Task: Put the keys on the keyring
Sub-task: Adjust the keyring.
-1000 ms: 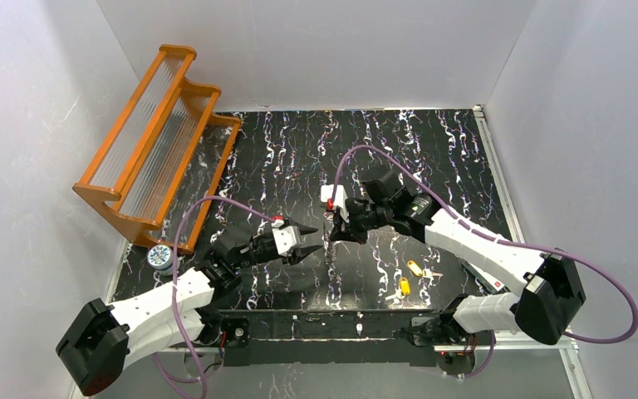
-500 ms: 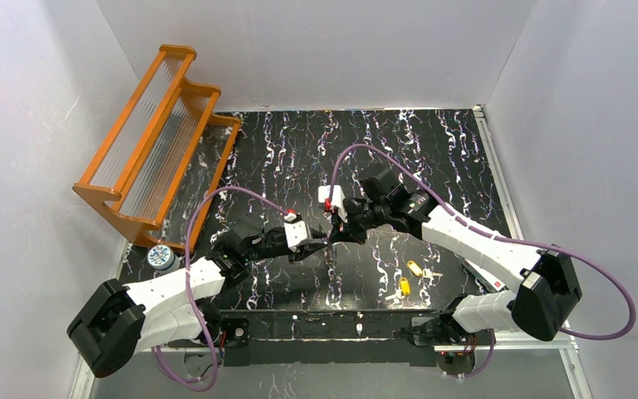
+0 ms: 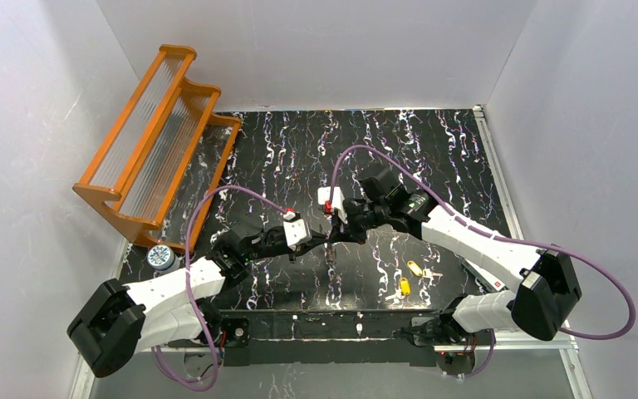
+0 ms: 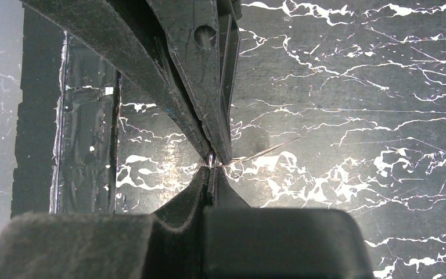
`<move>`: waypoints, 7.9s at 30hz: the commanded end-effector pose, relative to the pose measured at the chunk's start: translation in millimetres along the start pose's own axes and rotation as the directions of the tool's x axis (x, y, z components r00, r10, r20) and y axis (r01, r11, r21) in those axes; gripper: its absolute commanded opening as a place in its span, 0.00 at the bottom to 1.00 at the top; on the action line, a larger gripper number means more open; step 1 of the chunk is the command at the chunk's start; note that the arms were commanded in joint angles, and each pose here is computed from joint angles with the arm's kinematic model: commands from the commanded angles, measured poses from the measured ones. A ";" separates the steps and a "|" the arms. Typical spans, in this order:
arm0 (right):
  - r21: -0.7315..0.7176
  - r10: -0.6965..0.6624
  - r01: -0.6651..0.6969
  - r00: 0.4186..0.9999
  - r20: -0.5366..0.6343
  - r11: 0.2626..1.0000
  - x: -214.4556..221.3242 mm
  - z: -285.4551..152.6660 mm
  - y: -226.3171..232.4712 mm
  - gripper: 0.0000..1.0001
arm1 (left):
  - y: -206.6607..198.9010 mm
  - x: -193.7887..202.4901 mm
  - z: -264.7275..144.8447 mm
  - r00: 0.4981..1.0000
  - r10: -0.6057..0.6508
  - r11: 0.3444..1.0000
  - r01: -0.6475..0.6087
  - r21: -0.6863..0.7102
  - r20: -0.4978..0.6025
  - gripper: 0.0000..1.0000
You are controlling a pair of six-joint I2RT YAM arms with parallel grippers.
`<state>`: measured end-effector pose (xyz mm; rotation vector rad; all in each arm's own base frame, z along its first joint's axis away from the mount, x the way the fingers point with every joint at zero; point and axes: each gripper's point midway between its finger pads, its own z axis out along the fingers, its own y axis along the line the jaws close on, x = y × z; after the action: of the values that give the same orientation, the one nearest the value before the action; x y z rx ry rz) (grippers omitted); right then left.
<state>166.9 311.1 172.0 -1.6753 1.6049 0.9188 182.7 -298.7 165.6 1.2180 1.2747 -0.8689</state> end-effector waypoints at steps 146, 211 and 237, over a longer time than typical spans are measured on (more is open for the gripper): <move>0.193 -0.126 0.100 0.984 0.128 0.976 -22.6 -12.5 -24.3 0.48 | 23.9 -25.4 -3.8 0.997 0.068 0.991 -0.062 -0.120 0.045 0.00; 0.212 -0.365 0.300 0.684 0.631 0.930 -112.7 -43.8 23.0 0.33 | -7.8 -112.3 -56.7 0.803 0.176 0.980 -0.091 -0.175 0.569 0.00; 0.176 -0.378 0.349 0.678 0.630 0.920 -105.9 -38.4 31.0 0.28 | -7.9 -112.7 -56.6 0.803 0.177 0.980 -0.093 -0.174 0.569 0.00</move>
<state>140.5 333.3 260.6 -1.3344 0.8690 1.0892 152.7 -266.6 258.2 0.8427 0.8203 -0.9475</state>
